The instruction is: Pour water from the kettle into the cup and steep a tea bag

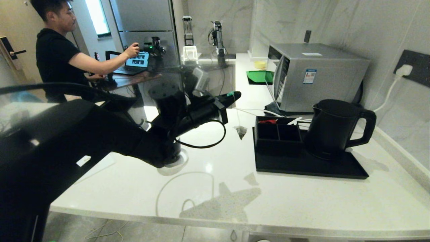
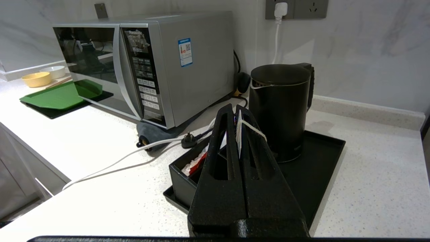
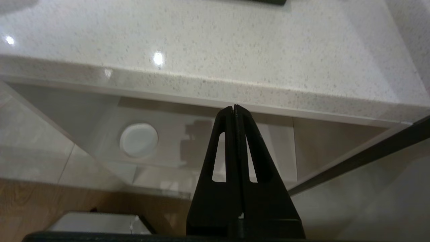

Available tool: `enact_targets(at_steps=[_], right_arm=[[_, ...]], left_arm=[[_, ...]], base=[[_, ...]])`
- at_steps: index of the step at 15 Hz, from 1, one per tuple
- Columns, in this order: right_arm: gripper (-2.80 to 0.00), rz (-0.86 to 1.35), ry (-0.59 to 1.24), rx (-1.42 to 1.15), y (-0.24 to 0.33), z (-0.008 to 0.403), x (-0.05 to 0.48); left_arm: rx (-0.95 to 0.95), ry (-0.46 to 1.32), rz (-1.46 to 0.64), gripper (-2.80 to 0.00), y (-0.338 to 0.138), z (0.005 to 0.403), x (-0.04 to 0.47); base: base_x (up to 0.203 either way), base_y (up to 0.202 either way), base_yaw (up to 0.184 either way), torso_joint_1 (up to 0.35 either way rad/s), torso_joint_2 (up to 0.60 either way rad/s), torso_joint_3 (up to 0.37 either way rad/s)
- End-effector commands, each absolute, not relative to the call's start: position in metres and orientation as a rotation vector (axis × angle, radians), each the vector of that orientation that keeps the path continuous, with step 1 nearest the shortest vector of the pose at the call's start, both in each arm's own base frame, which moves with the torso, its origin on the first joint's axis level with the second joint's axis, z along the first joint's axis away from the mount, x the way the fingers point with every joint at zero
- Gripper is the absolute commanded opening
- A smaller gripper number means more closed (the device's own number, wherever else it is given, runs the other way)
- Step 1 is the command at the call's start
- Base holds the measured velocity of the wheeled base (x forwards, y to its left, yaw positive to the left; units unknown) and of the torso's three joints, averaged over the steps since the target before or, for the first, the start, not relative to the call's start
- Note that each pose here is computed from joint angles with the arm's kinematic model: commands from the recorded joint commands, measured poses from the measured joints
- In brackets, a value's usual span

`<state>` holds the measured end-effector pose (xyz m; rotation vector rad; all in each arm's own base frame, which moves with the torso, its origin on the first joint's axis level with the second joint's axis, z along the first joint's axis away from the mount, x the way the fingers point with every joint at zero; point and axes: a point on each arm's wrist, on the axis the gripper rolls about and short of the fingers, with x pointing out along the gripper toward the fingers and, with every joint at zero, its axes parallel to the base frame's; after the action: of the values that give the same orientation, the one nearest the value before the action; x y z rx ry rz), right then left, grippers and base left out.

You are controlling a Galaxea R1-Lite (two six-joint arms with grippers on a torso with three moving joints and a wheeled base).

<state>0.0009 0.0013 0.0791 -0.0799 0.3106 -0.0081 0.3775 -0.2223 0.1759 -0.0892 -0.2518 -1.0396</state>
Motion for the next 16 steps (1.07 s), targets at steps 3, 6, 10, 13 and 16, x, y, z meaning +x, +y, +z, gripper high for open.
enact_targets(at_steps=[3, 6, 10, 13, 16], right_arm=[[-2.8, -0.006, 0.29, -0.082, 0.002, 0.078, -0.001], [-2.8, -0.006, 0.29, -0.082, 0.002, 0.078, -0.001], [-2.8, -0.003, 0.29, -0.083, 0.002, 0.078, -0.001], [-2.8, 0.094, 0.217, -0.099, 0.001, 0.078, -0.007], [-2.8, 0.081, 0.143, -0.1, 0.001, 0.077, -0.012]], left_arm=[[-0.091, -0.258, -1.05, -2.8, -0.226, 0.174, 0.376], [-0.09, -0.261, -1.044, -2.8, -0.224, 0.176, 0.377], [-0.09, -0.257, -1.04, -2.8, -0.223, 0.174, 0.378], [-0.088, -0.255, -1.033, -2.8, -0.22, 0.173, 0.381], [-0.087, -0.251, -1.017, -2.8, -0.214, 0.171, 0.385]], base=[[0.0, 0.0, 0.0, 0.0, 0.0, 0.0], [0.0, 0.0, 0.0, 0.0, 0.0, 0.0], [0.0, 0.0, 0.0, 0.0, 0.0, 0.0], [0.0, 0.0, 0.0, 0.0, 0.0, 0.0], [0.0, 0.0, 0.0, 0.0, 0.0, 0.0]])
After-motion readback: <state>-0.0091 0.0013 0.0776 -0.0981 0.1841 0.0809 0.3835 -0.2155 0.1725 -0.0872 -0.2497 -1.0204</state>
